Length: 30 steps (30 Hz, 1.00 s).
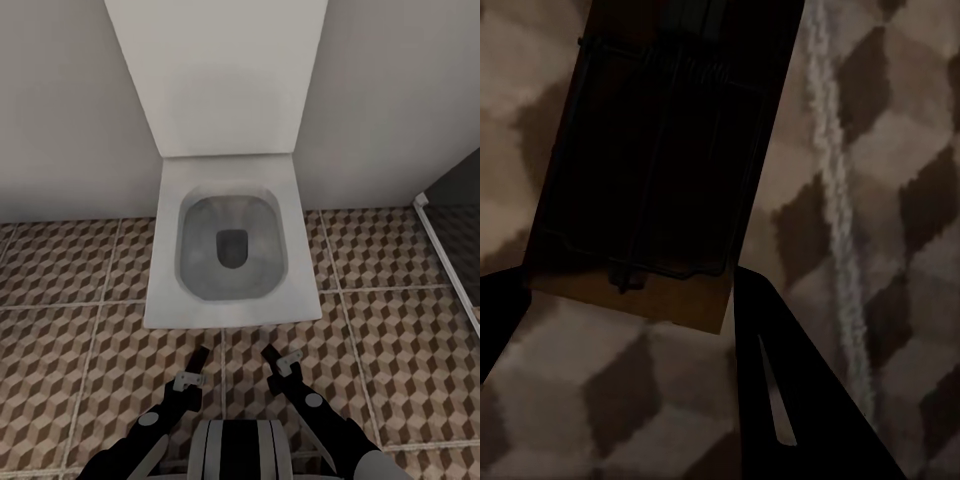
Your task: Take the four mousetraps from the cabinet in the bathroom and place them on the bathroom floor. Make sure all four end up on the same floor surface, and ensure that at least two of them are either under or directly next to the same bathroom sink.
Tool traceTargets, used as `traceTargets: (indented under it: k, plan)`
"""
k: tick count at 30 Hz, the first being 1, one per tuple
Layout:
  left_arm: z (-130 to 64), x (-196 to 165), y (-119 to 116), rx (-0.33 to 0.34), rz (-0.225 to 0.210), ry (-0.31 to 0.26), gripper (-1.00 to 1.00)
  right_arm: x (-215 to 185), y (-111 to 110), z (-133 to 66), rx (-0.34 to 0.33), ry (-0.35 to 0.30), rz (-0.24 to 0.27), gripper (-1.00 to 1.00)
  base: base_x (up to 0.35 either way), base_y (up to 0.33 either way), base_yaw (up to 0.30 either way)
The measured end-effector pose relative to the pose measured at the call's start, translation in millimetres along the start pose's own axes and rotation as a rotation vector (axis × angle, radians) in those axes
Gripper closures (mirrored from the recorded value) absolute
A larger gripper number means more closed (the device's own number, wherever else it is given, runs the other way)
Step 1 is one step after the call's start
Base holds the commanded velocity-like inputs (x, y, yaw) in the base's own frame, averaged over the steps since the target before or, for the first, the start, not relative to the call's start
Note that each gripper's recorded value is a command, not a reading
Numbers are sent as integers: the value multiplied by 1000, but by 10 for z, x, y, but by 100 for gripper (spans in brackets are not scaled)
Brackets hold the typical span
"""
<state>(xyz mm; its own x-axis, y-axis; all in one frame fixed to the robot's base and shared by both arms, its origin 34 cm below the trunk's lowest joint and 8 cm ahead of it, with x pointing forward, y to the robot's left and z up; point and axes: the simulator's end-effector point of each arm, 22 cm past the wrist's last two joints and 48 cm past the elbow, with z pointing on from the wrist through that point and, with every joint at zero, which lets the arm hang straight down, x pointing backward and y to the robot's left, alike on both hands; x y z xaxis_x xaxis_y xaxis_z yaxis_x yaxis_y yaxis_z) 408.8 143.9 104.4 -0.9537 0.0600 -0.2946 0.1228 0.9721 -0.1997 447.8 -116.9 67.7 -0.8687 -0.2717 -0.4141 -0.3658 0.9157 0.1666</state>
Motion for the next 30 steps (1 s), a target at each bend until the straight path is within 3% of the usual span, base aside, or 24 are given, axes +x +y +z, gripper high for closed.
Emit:
traceTargets:
  k: [22,30]
  plan:
    - [55,153,6,1,-7,31,100,154,48,52,-12,25,8,100,1,0,0]
    - [55,156,6,1,-7,31,100,153,57,52,-15,24,5,100,190,0,0]
